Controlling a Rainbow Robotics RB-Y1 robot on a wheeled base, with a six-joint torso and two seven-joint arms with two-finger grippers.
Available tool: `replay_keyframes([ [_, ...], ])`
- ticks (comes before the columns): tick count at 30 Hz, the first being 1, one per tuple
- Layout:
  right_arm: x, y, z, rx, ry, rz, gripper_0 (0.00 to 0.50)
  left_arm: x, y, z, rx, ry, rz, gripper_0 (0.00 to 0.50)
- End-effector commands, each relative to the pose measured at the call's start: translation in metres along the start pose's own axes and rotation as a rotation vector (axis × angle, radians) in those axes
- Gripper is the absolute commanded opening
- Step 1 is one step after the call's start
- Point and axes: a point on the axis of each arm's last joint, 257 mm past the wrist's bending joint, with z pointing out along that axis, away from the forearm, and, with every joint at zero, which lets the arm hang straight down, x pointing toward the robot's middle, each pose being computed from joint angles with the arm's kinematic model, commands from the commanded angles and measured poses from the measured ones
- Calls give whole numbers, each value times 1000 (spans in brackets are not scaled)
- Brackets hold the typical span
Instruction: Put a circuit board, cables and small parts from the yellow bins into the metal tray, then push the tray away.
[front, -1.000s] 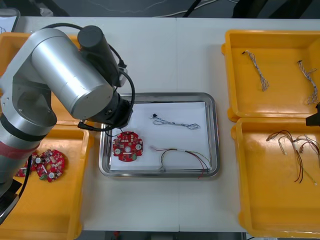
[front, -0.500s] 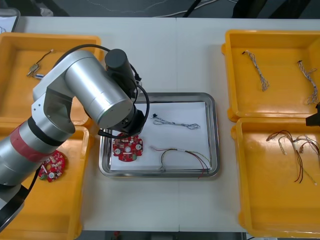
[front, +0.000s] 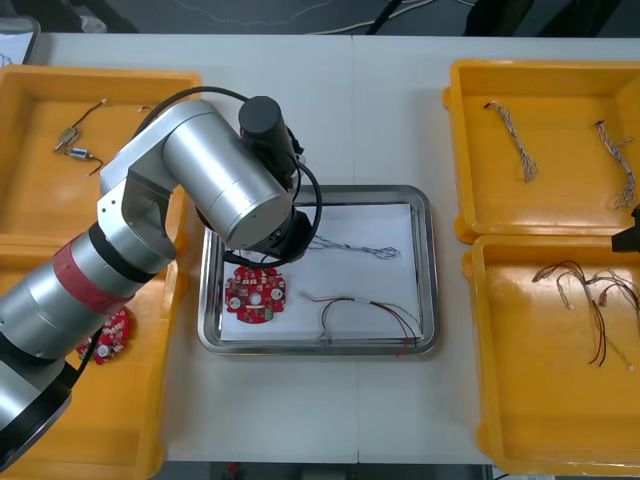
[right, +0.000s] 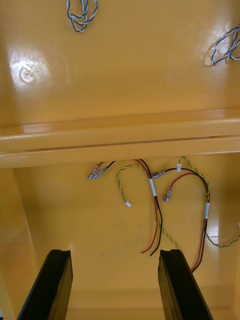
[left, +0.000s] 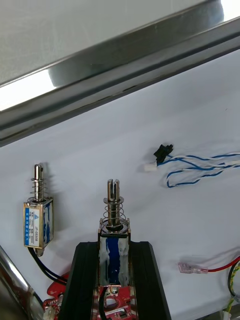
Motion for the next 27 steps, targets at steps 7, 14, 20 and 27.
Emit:
replay_keyframes([
  [7, -7, -17, -16, 49, -39, 10, 500, -28, -11, -8, -5, -74, -31, 0],
  [14, -7, -17, -16, 49, -39, 10, 500, -30, -11, 0, 1, -80, -33, 0],
  [20, -7, -17, -16, 49, -39, 10, 500, -29, -14, 3, 6, -79, -28, 0],
  [27, -7, -17, -16, 49, -39, 10, 500, -29, -12, 10, 3, -78, -30, 0],
])
